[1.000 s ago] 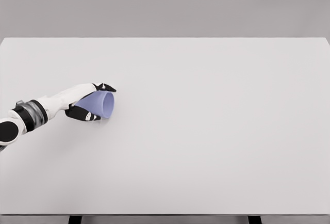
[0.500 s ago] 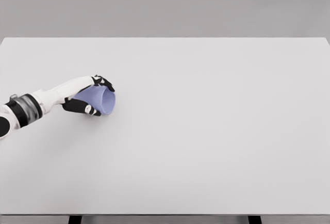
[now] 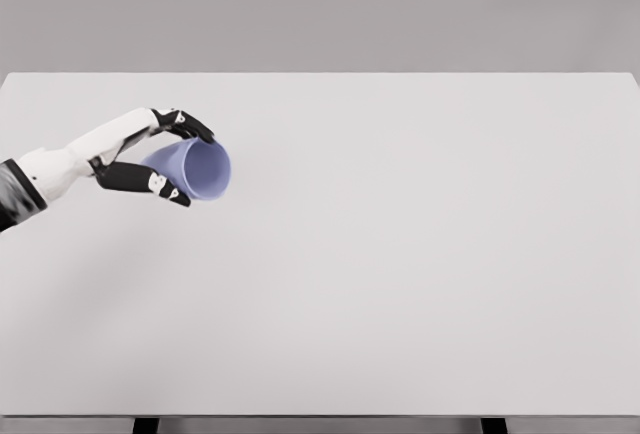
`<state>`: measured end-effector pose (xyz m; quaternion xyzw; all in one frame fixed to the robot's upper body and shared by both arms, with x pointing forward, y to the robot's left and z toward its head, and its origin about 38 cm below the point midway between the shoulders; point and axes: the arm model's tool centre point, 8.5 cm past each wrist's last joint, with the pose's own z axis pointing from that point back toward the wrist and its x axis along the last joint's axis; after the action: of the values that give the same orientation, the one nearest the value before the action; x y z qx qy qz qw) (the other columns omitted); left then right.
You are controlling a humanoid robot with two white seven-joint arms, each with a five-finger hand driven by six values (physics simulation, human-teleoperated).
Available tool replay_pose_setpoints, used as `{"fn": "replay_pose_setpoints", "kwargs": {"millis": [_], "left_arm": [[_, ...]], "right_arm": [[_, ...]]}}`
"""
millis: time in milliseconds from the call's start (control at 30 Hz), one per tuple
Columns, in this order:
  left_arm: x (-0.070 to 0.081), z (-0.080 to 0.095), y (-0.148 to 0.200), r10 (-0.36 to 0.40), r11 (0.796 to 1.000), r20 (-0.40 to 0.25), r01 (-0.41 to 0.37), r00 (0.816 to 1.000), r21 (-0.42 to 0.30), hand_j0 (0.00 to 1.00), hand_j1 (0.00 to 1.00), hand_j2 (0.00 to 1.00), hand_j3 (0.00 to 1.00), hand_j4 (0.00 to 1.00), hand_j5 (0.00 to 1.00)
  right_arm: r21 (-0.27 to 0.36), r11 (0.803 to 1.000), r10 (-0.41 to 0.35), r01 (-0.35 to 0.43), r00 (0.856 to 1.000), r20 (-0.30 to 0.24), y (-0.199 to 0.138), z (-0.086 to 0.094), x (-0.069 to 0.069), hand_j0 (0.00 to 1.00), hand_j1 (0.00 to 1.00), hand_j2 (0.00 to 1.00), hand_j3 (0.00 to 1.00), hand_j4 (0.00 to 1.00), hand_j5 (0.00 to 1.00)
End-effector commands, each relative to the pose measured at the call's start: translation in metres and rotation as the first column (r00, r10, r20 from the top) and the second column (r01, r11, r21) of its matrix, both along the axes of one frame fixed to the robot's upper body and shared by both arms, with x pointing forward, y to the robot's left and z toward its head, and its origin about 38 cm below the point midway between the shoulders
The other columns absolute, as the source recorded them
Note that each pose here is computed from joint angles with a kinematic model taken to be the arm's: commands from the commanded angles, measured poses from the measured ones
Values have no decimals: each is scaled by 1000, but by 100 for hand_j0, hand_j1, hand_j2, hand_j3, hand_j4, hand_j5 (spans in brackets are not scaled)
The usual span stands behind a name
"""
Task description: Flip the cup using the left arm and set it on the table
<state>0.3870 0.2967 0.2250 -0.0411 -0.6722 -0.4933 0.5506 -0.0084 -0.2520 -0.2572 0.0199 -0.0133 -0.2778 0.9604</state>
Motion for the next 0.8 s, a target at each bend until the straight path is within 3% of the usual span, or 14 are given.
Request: {"fn": "replay_pose_setpoints", "kwargs": {"millis": [0, 167, 233, 367, 433, 500, 567, 767], "left_arm": [[0, 5, -1, -8, 997, -23, 6, 1000, -77, 57, 57, 57, 57, 57, 57], [0, 4, -10, -35, 971, -79, 15, 996, -238, 57, 57, 57, 57, 57, 57], [-1, -5, -19, -51, 943, -137, 3, 989, -331, 57, 57, 57, 57, 57, 57], [-2, -18, -29, -66, 909, -194, -21, 979, -417, 57, 57, 57, 57, 57, 57], [1, -27, -34, -72, 877, -238, -52, 969, -478, 57, 57, 57, 57, 57, 57], [8, -42, -36, -56, 861, -272, -91, 961, -500, 59, 59, 59, 59, 59, 59], [14, -65, -40, -46, 821, -348, -163, 936, -546, 59, 59, 59, 59, 59, 59], [13, -69, -51, -63, 794, -347, -164, 936, -586, 59, 59, 59, 59, 59, 59]], "right_arm": [[0, 1000, 0, 0, 1000, 0, 0, 0, 0, 100, 100, 100, 100, 100, 100], [0, 1000, 0, 0, 1000, 0, 0, 0, 0, 100, 100, 100, 100, 100, 100], [0, 1000, 0, 0, 1000, 0, 0, 0, 0, 100, 100, 100, 100, 100, 100], [0, 1000, 0, 0, 1000, 0, 0, 0, 0, 100, 100, 100, 100, 100, 100], [0, 1000, 0, 0, 1000, 0, 0, 0, 0, 100, 100, 100, 100, 100, 100], [0, 1000, 0, 0, 1000, 0, 0, 0, 0, 100, 100, 100, 100, 100, 100], [0, 1000, 0, 0, 1000, 0, 0, 0, 0, 100, 100, 100, 100, 100, 100], [0, 1000, 0, 0, 1000, 0, 0, 0, 0, 100, 100, 100, 100, 100, 100]]}}
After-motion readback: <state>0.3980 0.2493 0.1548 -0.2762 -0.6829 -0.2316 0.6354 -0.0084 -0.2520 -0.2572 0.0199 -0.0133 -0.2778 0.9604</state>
